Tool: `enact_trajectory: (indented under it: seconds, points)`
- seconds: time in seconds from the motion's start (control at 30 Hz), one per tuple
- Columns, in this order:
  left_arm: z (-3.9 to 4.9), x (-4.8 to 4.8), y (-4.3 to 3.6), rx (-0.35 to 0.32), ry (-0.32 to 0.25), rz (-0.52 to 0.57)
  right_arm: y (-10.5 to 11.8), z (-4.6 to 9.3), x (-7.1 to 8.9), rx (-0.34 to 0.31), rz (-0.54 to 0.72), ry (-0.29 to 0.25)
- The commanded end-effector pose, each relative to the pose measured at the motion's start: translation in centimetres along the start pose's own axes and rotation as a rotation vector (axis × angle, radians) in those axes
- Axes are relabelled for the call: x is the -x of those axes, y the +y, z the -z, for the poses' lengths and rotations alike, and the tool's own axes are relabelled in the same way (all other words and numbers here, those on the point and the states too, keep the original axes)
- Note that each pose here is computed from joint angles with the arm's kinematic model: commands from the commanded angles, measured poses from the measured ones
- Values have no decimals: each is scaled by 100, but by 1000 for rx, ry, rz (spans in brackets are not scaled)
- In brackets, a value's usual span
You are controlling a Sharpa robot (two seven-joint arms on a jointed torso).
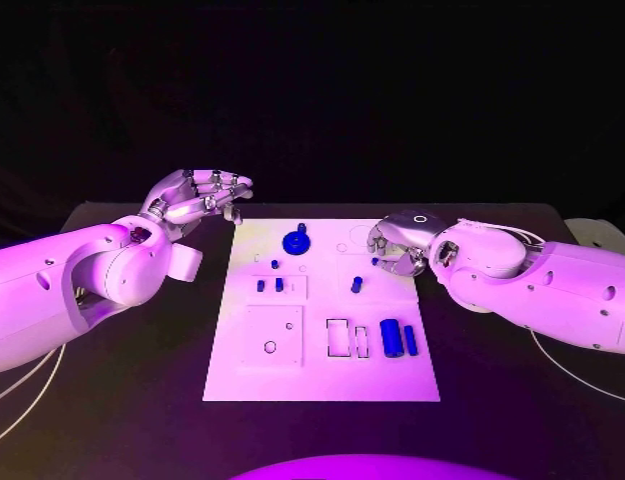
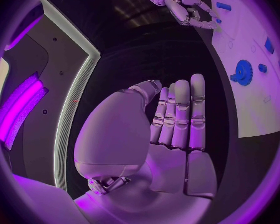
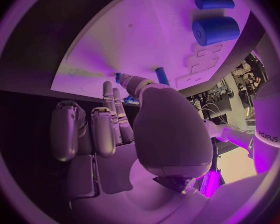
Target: Assemble the parts on the task board
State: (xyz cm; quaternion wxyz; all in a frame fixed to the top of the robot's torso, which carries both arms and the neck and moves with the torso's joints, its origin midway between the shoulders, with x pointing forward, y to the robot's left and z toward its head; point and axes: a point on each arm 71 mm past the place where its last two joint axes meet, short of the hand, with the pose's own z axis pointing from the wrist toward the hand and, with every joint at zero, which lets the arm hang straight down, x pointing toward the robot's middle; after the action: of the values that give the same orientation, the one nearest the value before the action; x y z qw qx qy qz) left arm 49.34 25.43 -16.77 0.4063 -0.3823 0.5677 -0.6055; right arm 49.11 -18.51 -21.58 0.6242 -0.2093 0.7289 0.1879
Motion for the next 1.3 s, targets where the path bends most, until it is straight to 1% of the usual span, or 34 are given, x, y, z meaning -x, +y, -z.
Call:
enact_trajectory:
  seconds: [0.03, 0.87, 1.03, 1.3]
  points:
    - [4, -3, -19, -20, -7, 28, 15, -12, -45, -2, 42, 29]
    - [10, 38, 1, 7, -22, 22, 64, -67, -196, -7, 39, 74]
    - [10, 41, 5, 12, -23, 22, 65, -70, -195, -11, 39, 63]
    - [14, 43, 12, 23, -19, 22, 63, -52, -166, -14, 34, 22]
